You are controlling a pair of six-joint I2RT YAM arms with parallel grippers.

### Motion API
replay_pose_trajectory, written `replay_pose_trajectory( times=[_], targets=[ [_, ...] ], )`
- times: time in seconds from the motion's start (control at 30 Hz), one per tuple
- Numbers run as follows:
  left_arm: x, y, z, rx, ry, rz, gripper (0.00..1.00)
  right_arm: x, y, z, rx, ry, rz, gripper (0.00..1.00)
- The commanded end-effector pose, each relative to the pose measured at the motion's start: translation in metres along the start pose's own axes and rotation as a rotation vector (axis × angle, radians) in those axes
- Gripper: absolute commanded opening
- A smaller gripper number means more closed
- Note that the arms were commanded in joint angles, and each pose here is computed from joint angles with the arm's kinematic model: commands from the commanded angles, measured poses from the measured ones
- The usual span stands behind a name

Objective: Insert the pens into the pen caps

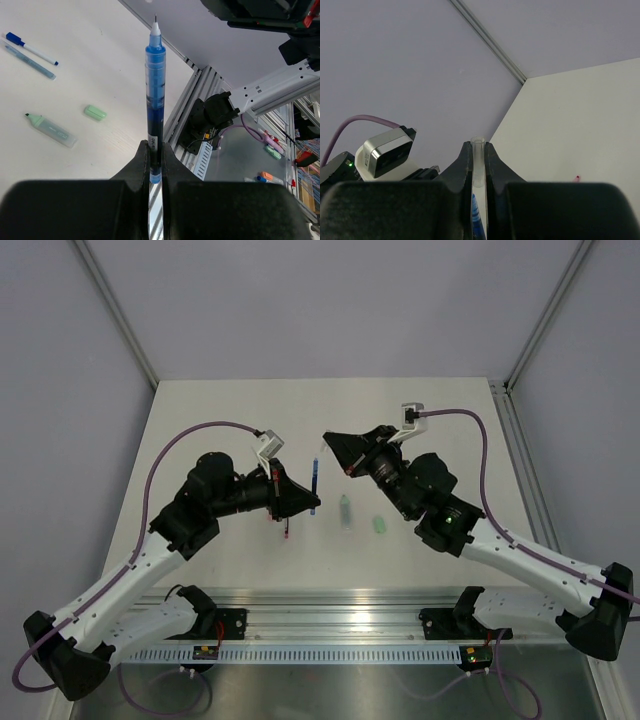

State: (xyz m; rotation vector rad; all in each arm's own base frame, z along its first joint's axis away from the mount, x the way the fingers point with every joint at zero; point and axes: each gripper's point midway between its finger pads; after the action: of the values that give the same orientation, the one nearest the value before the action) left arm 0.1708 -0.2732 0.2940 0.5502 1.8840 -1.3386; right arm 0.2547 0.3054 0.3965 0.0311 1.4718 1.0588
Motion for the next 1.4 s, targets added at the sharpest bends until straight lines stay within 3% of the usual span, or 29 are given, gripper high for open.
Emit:
replay_pose_trajectory(
  times=[0.0, 1.13, 1.37],
  targets=[
    [-0.010, -0.014, -0.001, 0.059, -0.033, 0.053, 0.00, -0.023, 0.021, 0.006, -0.045, -0.059, 0.012, 0.00],
    [-0.012, -0.009, 0.000, 0.030, -0.042, 0.049, 0.00, 0.009, 0.024, 0.004, -0.049, 0.022, -0.039, 0.00],
    [-0.008, -0.009, 0.002, 0.043, -0.021, 0.038, 0.00, -0.013, 0.029, 0.001, -0.042, -0.020, -0.063, 0.00]
  ],
)
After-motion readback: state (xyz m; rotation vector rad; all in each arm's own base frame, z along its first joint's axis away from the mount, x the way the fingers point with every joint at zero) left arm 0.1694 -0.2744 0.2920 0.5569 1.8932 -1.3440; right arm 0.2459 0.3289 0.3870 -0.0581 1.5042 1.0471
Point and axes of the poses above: each gripper's point midway between its finger pads, its own z axis out along the fingers, its own y axis along the line the jaws close on, x = y × z, and after that the axes turned 5 degrees about -z, right-handed
